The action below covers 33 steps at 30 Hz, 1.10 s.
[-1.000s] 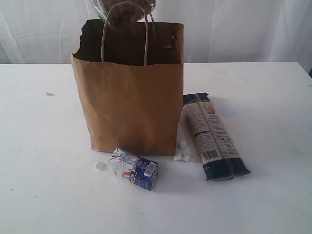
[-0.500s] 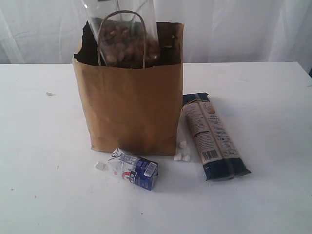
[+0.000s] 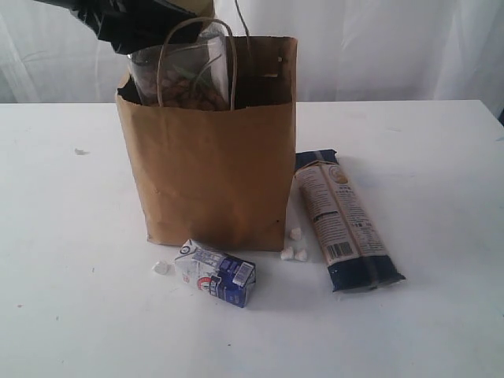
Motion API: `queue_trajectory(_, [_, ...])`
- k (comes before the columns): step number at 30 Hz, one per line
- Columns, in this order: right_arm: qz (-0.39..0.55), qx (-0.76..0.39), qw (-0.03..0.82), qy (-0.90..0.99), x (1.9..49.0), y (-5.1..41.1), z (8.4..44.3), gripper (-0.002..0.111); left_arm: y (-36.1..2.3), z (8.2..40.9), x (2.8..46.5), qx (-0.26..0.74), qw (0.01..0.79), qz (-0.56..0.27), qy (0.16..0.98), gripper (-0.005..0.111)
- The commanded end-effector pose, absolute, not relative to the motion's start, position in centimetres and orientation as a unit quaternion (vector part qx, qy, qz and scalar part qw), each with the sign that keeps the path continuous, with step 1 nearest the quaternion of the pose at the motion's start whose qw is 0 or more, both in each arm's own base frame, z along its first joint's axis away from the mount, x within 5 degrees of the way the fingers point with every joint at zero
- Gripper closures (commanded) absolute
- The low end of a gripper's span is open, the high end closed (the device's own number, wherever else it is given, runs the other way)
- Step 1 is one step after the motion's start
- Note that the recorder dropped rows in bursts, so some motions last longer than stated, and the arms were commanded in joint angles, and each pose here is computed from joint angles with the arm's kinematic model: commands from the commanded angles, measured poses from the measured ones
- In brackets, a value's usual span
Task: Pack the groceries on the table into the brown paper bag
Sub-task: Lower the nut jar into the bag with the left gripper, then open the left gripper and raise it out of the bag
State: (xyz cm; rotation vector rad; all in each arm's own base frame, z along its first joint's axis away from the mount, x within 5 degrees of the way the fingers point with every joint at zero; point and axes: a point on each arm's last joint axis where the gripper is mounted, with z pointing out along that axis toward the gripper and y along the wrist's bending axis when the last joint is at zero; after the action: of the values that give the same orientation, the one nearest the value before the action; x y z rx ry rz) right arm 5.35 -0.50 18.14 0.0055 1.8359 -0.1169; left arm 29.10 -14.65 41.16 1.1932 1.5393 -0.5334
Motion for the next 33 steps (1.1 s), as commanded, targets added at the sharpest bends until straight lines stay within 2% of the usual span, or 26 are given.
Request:
queue_trajectory(1, [-0.051, 0.006, 0.609, 0.791, 5.32, -0.53, 18.23, 0.108, -14.66, 41.92, 28.77, 0.493, 0.549, -0.23, 0.635, 0.107])
queue_trajectory(5, [-0.051, 0.006, 0.609, 0.791, 5.32, -0.53, 18.23, 0.108, -14.66, 41.93, 28.77, 0.493, 0.549, -0.23, 0.635, 0.107])
queue_trajectory(8, [-0.051, 0.006, 0.609, 0.791, 5.32, -0.53, 18.23, 0.108, -14.66, 41.93, 28.77, 0.493, 0.549, -0.23, 0.635, 0.098])
queue_trajectory(10, [-0.051, 0.006, 0.609, 0.791, 5.32, -0.53, 18.23, 0.108, -14.66, 41.93, 28.77, 0.493, 0.549, -0.23, 0.635, 0.084])
queue_trajectory(15, [-0.051, 0.006, 0.609, 0.791, 5.32, -0.53, 18.23, 0.108, -14.66, 41.93, 28.77, 0.49, 0.548, -0.233, 0.637, 0.039])
queue_trajectory(18, [-0.051, 0.006, 0.609, 0.791, 5.32, -0.53, 18.23, 0.108, -14.67, 41.92, 28.76, 0.488, 0.546, -0.235, 0.639, 0.025])
queue_trajectory(21, [-0.051, 0.006, 0.609, 0.791, 5.32, -0.53, 18.23, 0.108, -14.67, 41.92, 28.76, 0.488, 0.546, -0.235, 0.639, 0.021])
queue_trajectory(30, [-0.051, 0.006, 0.609, 0.791, 5.32, -0.53, 18.23, 0.108, -14.7, 42.08, 28.79, 0.48, 0.552, -0.242, 0.638, 0.022])
queue_trajectory(33, [-0.051, 0.006, 0.609, 0.791, 5.32, -0.53, 18.23, 0.108, -14.42, 42.81, 29.58, 0.425, 0.589, -0.238, 0.645, 0.022])
